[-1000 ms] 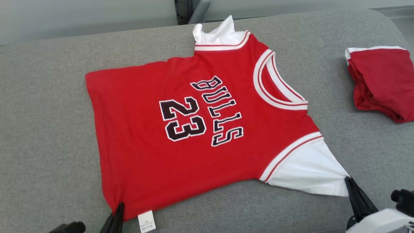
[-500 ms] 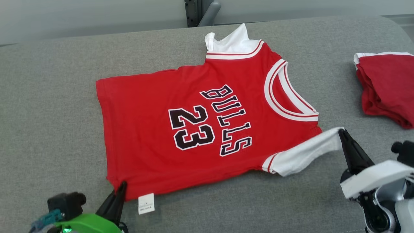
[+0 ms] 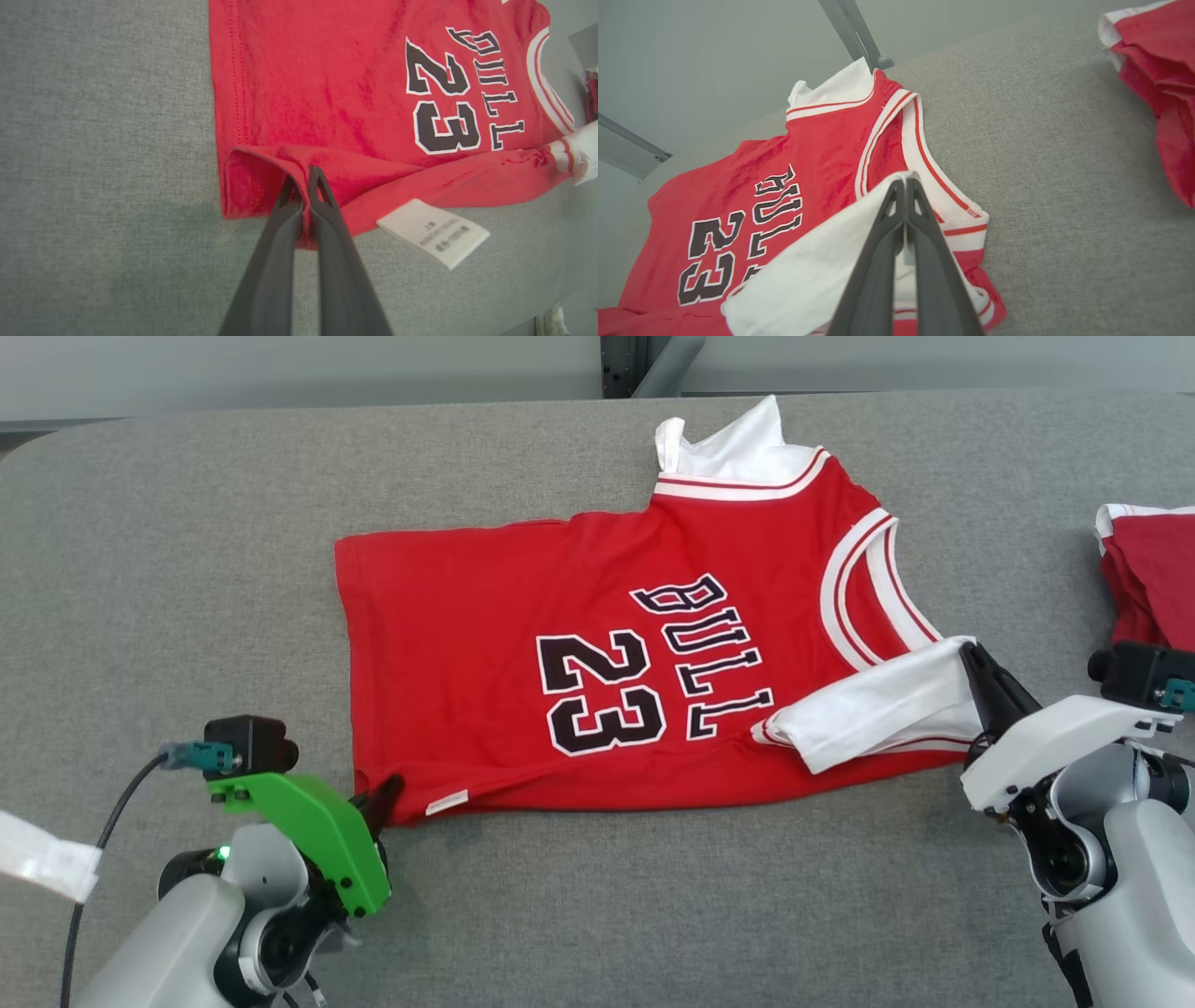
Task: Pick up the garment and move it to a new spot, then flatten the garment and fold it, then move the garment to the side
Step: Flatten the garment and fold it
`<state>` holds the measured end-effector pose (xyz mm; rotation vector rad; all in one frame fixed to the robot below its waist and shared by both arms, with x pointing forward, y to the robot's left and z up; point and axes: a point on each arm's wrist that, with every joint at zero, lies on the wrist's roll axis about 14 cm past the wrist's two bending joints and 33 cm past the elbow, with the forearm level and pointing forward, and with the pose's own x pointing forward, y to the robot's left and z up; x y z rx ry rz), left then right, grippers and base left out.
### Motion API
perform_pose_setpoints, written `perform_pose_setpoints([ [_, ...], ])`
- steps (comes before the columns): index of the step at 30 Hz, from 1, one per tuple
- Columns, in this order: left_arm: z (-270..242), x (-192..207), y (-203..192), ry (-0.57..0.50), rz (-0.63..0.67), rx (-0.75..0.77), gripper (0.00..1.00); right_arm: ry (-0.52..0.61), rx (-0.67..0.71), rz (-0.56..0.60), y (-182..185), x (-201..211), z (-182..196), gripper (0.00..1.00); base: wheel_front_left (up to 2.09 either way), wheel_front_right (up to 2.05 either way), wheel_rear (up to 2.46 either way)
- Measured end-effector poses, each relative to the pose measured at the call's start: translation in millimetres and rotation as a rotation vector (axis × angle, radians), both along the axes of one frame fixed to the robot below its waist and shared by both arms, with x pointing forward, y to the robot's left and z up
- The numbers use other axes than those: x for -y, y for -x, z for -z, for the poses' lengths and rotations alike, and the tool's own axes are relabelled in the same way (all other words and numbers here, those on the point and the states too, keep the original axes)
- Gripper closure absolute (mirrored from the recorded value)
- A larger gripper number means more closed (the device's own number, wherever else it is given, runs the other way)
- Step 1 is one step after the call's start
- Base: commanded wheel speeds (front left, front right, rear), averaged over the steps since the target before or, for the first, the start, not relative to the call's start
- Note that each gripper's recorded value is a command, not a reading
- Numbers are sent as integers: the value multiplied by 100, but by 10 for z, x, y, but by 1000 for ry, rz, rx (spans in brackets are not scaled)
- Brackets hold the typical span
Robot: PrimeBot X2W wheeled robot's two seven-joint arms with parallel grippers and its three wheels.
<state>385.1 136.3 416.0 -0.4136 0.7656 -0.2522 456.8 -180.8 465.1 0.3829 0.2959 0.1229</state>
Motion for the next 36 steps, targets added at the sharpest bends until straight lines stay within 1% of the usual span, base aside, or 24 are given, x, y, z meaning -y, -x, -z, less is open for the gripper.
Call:
perform_pose_setpoints([
  [6,125,47,-95,9,36,-114,100,78,-28,-78,-179,-166,81,100,0,0,0],
  [7,125,47,-95,9,36,-114,100,78,-28,-78,-179,-166,81,100,0,0,0],
  [14,150,66,-243,-40,80,-177,100,169,-28,-145,-373,-264,25,100,0,0,0],
  [21,155,100,-323,-55,89,-195,100,202,19,-144,-504,-256,-77,100,0,0,0],
  [32,217,-35,-368,-92,68,-241,100,219,65,-132,-669,-265,-127,100,0,0,0],
  [33,240,-84,-362,-103,50,-249,96,224,58,-141,-670,-296,-102,100,0,0,0],
  [34,244,-109,-369,-106,35,-250,69,227,51,-148,-666,-320,-82,100,0,0,0],
  [35,249,-123,-369,-107,27,-251,16,229,48,-155,-666,-342,-73,100,0,0,0],
  [36,254,-128,-364,-106,22,-252,0,232,48,-159,-668,-357,-71,53,0,0,0],
])
